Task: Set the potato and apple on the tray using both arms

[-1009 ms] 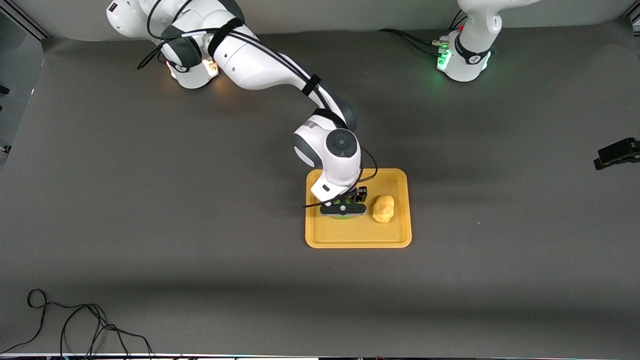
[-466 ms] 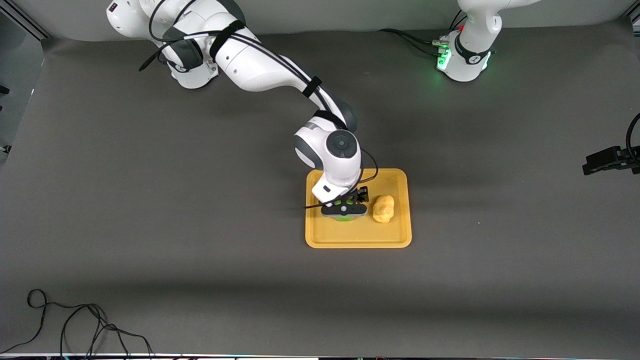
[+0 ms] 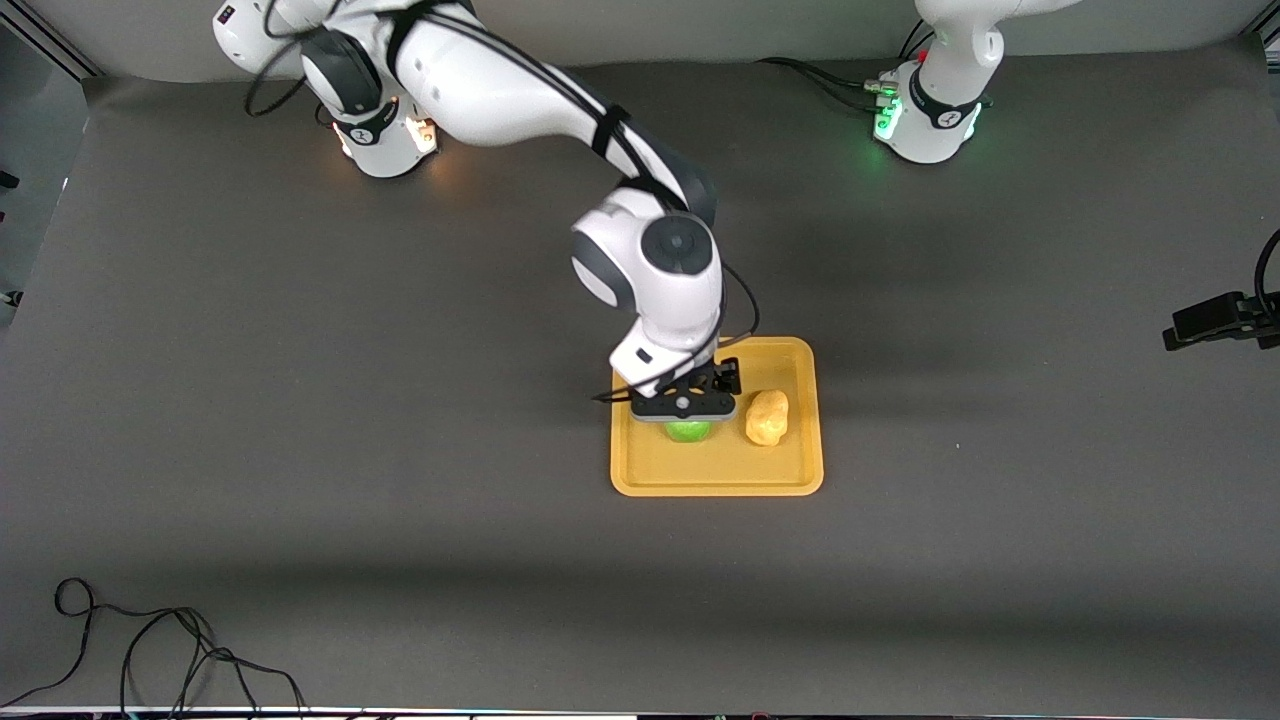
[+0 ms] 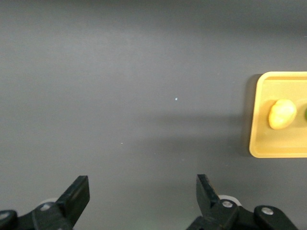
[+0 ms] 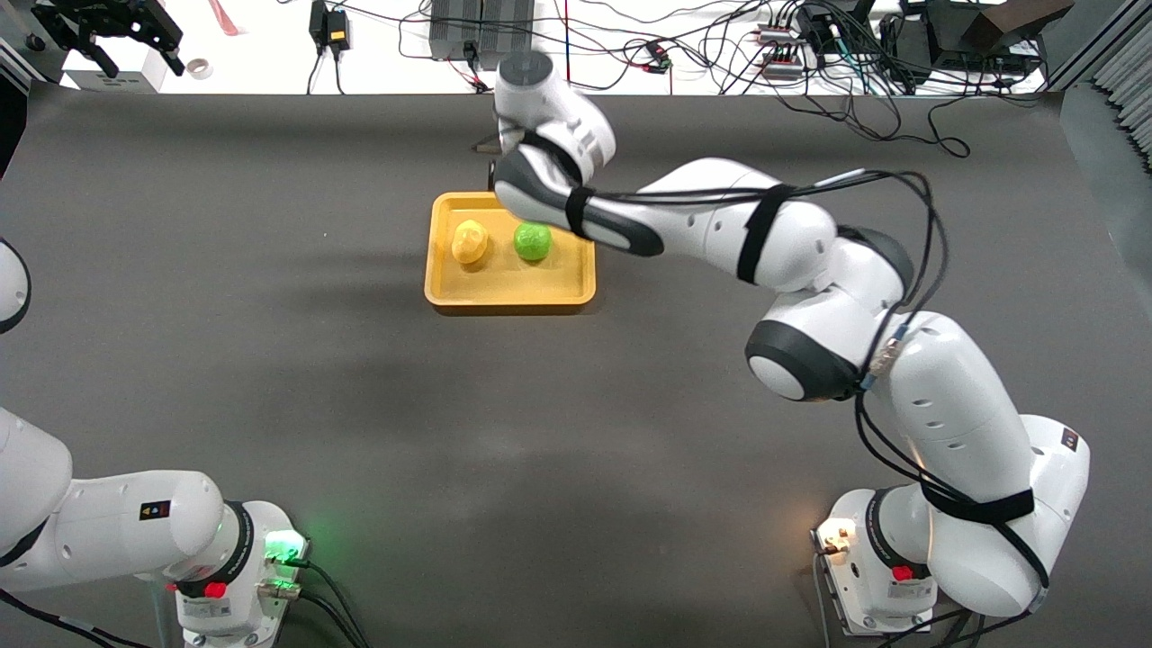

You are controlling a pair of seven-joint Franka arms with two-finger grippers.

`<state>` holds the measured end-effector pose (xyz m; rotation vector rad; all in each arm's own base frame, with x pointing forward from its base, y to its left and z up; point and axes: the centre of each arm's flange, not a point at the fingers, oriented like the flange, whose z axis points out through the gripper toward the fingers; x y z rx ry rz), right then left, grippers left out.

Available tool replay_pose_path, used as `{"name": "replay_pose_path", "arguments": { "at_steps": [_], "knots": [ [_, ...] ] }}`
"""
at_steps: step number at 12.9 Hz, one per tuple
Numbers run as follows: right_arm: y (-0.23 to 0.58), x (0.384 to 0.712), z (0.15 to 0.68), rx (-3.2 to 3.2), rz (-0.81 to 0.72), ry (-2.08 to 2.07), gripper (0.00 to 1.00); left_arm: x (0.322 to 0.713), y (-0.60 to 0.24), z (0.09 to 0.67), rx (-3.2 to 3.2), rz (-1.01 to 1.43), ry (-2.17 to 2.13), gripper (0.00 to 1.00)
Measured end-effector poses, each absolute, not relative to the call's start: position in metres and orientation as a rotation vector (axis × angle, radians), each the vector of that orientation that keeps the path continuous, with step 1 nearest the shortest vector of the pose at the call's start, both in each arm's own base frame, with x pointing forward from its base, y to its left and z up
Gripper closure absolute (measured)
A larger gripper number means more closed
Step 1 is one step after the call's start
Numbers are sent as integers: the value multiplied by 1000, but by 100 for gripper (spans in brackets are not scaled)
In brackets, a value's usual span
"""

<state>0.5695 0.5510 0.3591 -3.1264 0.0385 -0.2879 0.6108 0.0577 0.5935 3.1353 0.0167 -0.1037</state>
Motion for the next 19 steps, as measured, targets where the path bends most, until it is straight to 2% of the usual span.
{"name": "replay_pose_path", "arguments": {
  "at_steps": [5,7,9,11,13,14,19],
  "knots": [
    [446,592,503,-3246,-277,-108,0,610,57,598,3145,-91,13,2],
    [394,595,544,-3242,-254,-129,0,610,50,599,3139,-84,52,0],
    [336,590,577,-3240,-194,-161,0,613,32,601,3138,-59,161,4],
    [273,587,601,-3227,-152,-201,0,615,19,602,3137,-40,183,8],
    [206,584,616,-3202,-117,-207,0,615,18,602,3137,-35,189,3],
    [175,581,619,-3192,-98,-199,0,615,18,602,3137,-34,190,0],
    [37,570,608,-3170,-37,-107,0,616,18,602,3137,-30,181,0]
  ]
}}
